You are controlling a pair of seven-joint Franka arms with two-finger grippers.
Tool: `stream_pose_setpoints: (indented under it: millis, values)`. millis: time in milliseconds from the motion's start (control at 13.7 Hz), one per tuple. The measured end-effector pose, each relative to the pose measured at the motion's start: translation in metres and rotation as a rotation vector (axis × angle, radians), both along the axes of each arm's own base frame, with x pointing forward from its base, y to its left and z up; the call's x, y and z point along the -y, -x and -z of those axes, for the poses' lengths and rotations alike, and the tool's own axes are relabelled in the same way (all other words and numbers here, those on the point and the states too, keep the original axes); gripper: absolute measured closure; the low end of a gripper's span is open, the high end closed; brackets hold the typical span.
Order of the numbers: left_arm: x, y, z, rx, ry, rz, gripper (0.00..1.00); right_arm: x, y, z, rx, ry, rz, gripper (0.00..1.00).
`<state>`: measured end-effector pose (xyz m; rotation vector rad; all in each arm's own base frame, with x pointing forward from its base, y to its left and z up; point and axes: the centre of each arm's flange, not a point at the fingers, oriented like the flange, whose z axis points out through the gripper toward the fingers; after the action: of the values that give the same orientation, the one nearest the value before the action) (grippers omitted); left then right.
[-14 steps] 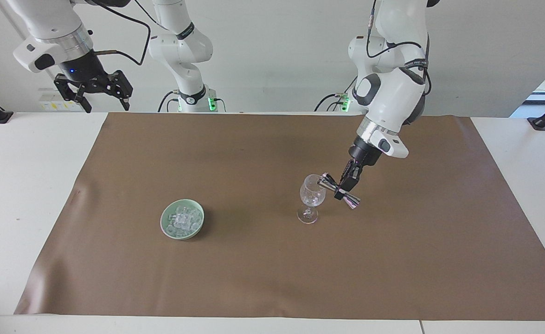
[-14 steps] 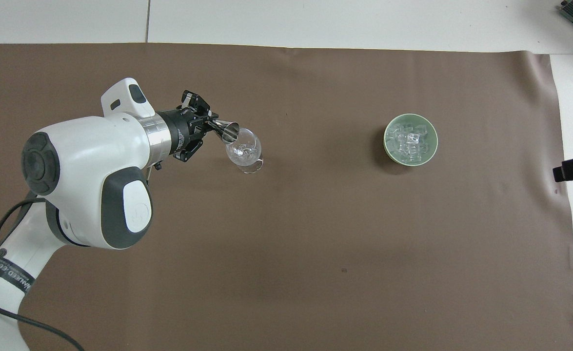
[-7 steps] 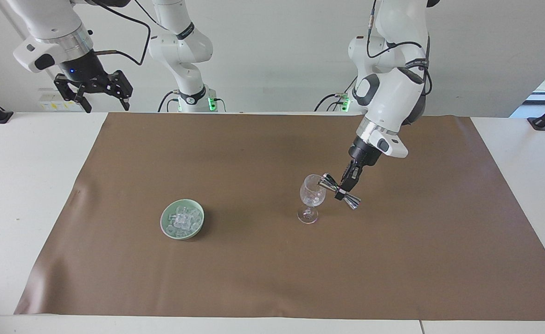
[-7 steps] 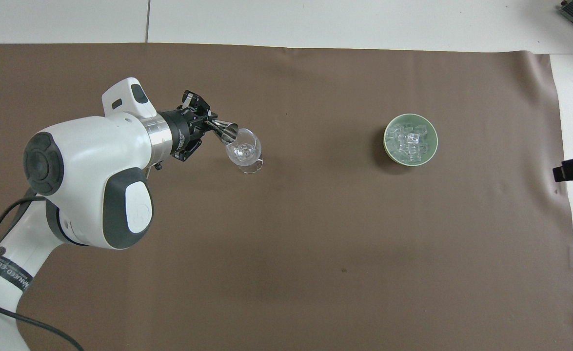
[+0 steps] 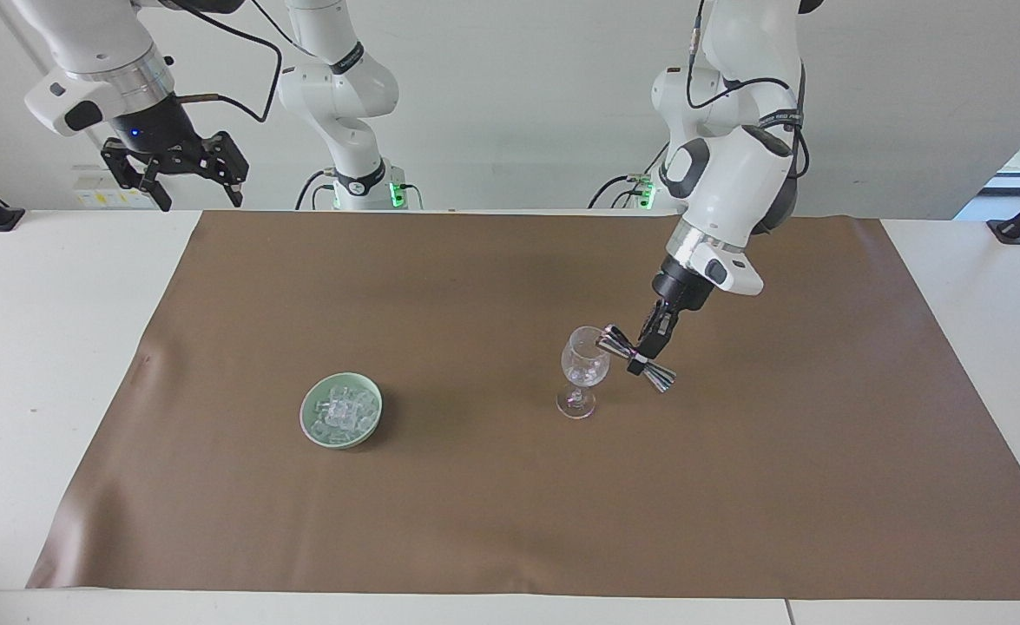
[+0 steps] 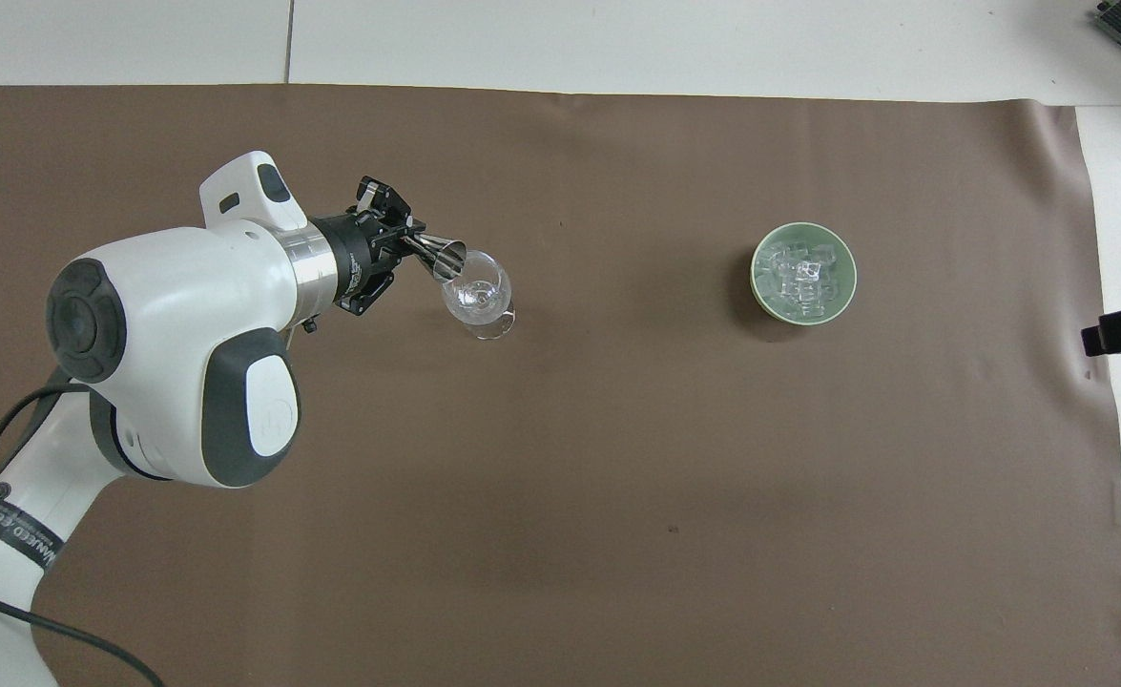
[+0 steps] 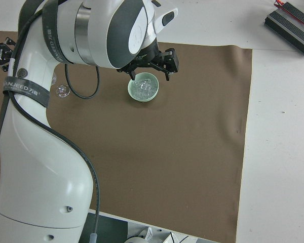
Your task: Pour wine and add ice with both arms
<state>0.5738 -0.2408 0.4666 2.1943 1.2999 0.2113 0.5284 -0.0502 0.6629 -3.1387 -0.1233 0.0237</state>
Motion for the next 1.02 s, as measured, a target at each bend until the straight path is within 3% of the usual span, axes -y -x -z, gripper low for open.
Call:
stream_pose_setpoints:
  millis: [1019]
  values:
    - [0.0030, -0.0037, -0.0007, 0.022, -0.038, 0.025, 0.79, 0.0000, 0.0000, 0.0000, 0.000, 0.000, 0.000, 0.00]
